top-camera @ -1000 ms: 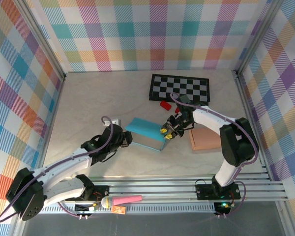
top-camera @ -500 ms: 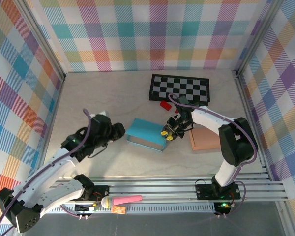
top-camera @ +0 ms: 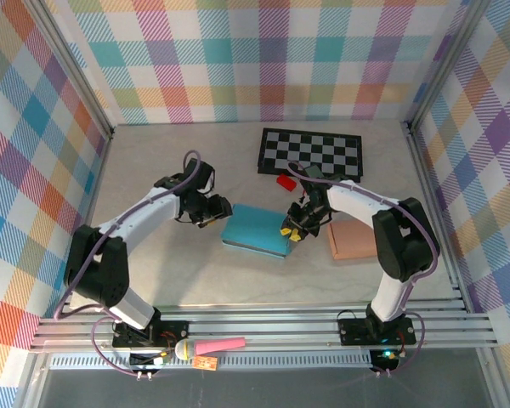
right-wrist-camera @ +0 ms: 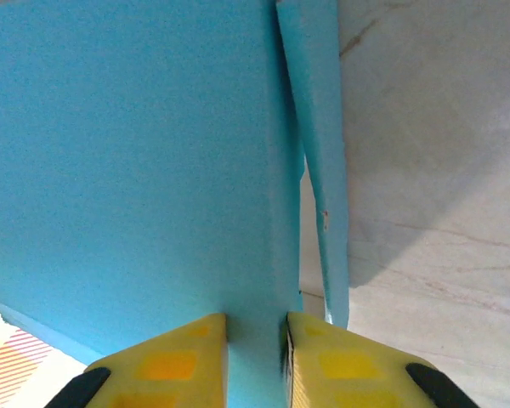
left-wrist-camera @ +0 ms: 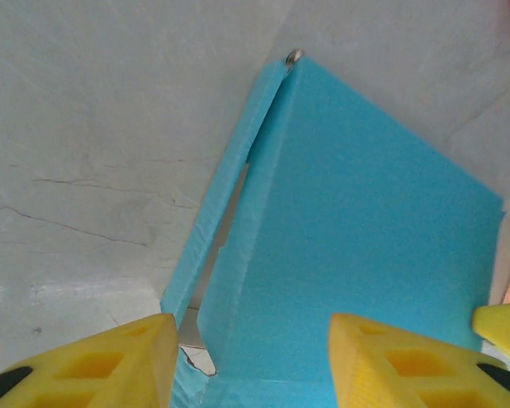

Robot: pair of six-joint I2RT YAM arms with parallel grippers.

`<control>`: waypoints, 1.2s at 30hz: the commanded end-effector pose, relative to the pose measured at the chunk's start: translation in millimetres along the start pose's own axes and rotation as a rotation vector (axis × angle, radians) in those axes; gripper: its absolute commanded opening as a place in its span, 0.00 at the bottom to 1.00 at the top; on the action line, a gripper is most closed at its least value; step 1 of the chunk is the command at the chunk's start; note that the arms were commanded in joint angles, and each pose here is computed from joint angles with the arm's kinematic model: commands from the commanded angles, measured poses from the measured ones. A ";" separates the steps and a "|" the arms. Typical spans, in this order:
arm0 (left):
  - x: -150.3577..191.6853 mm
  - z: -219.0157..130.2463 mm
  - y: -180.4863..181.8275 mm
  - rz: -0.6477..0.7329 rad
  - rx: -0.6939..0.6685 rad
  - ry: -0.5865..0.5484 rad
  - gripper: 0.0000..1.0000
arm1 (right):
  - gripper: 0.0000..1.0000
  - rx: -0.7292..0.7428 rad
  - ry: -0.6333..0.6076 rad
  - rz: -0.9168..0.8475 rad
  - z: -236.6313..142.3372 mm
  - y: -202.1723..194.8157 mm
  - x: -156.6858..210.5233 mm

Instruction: Fold the paper box

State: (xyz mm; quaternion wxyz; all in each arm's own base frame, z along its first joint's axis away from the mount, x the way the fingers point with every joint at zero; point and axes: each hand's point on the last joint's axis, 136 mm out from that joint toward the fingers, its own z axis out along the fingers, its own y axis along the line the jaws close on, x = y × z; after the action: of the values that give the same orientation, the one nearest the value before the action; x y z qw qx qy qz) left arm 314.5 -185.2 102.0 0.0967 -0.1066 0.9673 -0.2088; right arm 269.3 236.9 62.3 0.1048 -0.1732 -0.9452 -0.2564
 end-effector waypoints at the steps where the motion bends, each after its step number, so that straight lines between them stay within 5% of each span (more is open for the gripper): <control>1: 0.2 8.3 -10.6 0.034 0.069 0.027 0.44 | 0.22 0.058 -0.004 -0.035 2.0 -6.4 -2.3; 14: 15.1 38.9 12.0 0.081 -0.023 0.075 0.28 | 0.19 0.080 -0.004 -0.055 3.0 -8.2 -4.7; 24: 28.3 51.0 25.6 0.139 -0.122 0.112 0.31 | 0.20 0.108 -0.001 -0.083 1.2 -10.6 -5.6; 36: 31.8 52.8 29.0 0.173 -0.164 0.111 0.34 | 0.40 0.148 0.010 -0.181 -3.2 -16.6 -3.0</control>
State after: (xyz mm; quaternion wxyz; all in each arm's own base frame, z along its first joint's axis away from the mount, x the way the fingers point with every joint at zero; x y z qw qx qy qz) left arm 302.6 -193.6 46.9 0.0720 -0.0290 0.9855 -0.1509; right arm 270.0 221.6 58.7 0.0912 -0.1016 -0.9693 -0.2044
